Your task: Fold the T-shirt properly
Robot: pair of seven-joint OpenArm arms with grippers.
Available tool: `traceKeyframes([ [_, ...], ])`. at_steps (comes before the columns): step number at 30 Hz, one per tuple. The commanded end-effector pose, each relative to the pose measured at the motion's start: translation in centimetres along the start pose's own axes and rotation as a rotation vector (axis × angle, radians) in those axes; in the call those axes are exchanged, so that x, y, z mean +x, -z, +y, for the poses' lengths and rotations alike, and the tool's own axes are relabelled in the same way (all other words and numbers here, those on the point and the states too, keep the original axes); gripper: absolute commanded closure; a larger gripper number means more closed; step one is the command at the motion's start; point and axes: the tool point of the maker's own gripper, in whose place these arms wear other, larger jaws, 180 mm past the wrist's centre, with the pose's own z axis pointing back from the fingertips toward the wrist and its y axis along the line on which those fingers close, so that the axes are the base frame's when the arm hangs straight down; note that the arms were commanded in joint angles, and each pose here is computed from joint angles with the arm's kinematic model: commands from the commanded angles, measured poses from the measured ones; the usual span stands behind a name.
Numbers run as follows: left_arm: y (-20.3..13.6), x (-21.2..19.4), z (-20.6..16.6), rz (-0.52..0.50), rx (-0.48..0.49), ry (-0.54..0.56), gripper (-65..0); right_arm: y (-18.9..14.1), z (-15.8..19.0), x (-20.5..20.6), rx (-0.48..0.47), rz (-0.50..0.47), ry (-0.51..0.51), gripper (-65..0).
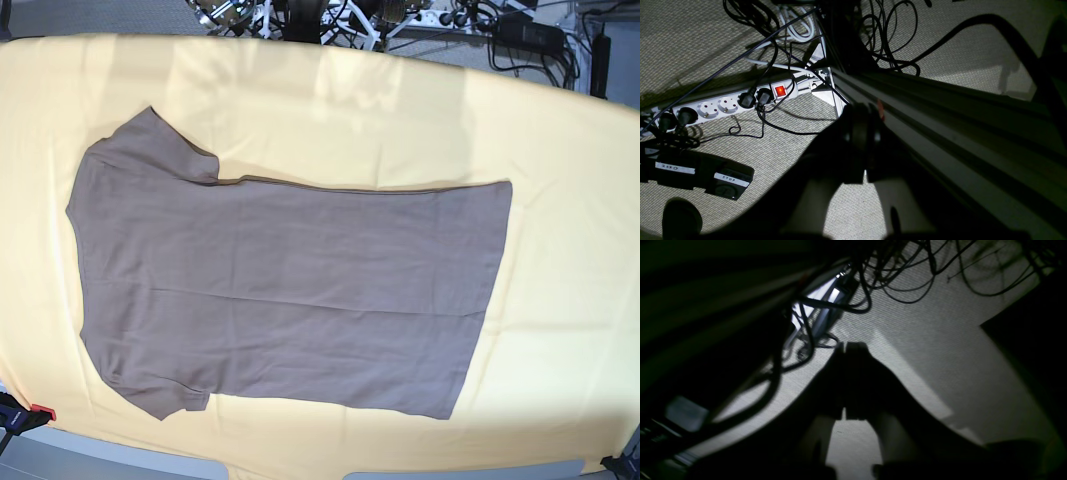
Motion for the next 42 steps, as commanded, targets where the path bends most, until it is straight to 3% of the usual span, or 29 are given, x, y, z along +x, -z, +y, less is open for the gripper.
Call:
traceKeyframes([
  [1,0.2,0.2,-1.4,-0.011,-0.04,-0.012,0.0,-0.1,-0.1,0.2,-0.002,-0.003,-0.014,0.0],
  [9,0.2,0.7,-1.6,-0.017,-0.045,-0.007,0.0,-0.1,-0.1,0.2,-0.002,-0.003,-0.014,0.0],
  [12,0.2,0.2,-2.1,0.033,-0.057,0.002,0.0,-0.1,-0.1,0.1,-0.001,0.0,-0.015,0.0],
  [16,-0.3,-1.1,-3.5,0.12,-0.086,0.031,0.0,-0.2,0.4,-2.3,0.012,0.109,-0.022,0.0],
  [19,-1.1,-1.9,-3.1,0.14,-0.046,0.108,0.0,-0.8,1.6,-4.0,0.05,0.116,-0.063,0.0],
  [23,-3.0,-2.6,-2.3,0.117,-0.013,0.134,0.0,-2.3,3.0,-6.6,0.052,0.098,-0.072,0.0],
  [30,-8.5,-4.6,-1.0,0.098,-0.015,0.197,0.0,-7.2,5.8,-11.2,0.055,0.174,-0.088,0.0],
  [36,-13.9,-4.8,-1.9,0.079,-0.053,0.285,0.0,-12.9,7.1,-11.6,0.01,0.132,-0.094,0.0],
  [42,-19.2,-2.8,-1.7,0.052,-0.002,0.453,0.0,-19.3,6.4,-11.0,-0.077,0.085,-0.093,0.0],
])
